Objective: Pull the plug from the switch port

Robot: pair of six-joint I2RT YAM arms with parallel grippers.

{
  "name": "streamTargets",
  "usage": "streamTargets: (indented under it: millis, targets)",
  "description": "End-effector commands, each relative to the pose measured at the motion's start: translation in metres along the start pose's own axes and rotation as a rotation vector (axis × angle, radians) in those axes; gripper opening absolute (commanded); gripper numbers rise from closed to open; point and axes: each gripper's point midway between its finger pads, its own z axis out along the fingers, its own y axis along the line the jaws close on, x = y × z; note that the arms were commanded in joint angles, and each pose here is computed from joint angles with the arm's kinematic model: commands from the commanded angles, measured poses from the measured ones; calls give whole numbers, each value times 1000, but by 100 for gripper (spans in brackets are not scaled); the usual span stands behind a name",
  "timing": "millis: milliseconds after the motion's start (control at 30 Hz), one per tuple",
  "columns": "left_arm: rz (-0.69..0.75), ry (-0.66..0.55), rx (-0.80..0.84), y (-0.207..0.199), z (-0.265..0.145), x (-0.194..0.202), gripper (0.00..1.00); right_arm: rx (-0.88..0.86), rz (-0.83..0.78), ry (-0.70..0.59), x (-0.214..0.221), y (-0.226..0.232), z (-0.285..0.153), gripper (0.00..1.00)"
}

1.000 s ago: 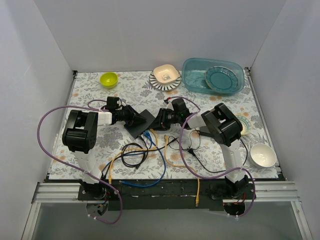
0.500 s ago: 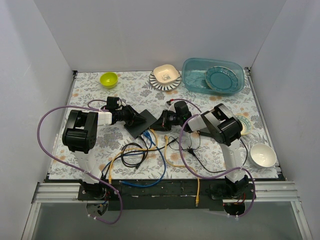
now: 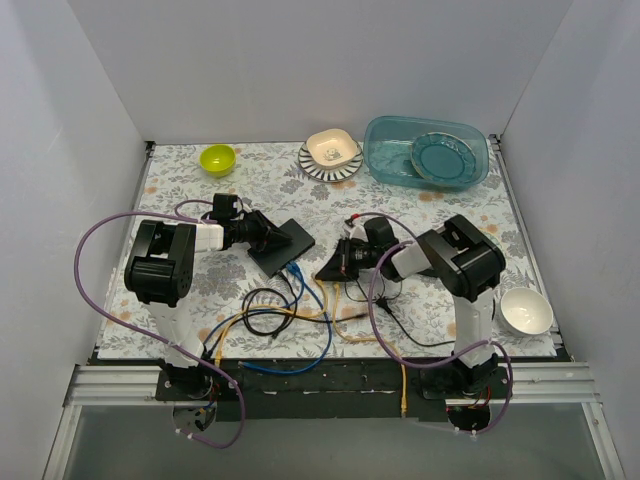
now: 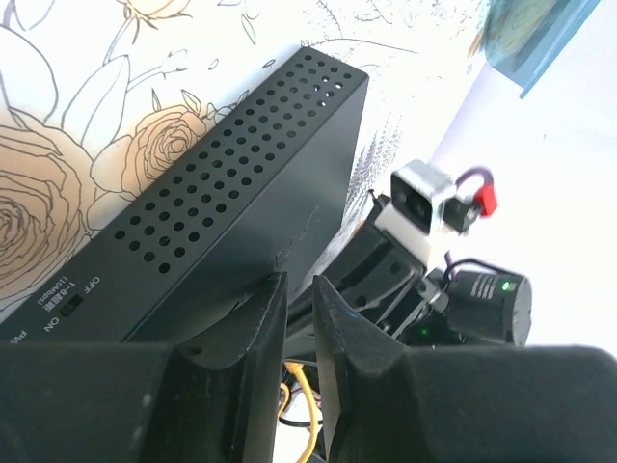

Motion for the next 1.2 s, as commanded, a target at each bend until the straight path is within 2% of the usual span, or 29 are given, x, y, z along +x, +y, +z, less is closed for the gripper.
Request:
streamTargets:
  millis: [0,167,300,400,433,667,767,900,1167]
  targets:
    - [-62,-46,-168,51,0,0,19,179,-14,-104,1,-32,-29,1]
    - [-55,-53,-169,49,-2,-3,19,297,-40,-247,-35,-36,-62,1]
    - [-33,-67,-166,44,-5,-5,19,286,-163,-280,-57,-5,-67,41]
    - [-26,-71,-165,43,-6,-6,20,233,-218,-276,-71,26,-55,49]
    - [-29,-70,-167,44,-5,-6,20,207,-246,-269,-76,43,-47,50]
    - [-37,-60,-170,47,-3,-4,20,86,-290,-108,-57,69,8,49]
    - [-38,-59,-171,47,-3,-3,20,81,-248,-37,-39,56,27,47]
    - [-36,-60,-176,50,-4,-1,20,95,-193,-8,-22,37,33,45]
    - [-44,-55,-181,53,-3,0,20,92,-159,-12,-24,29,41,45]
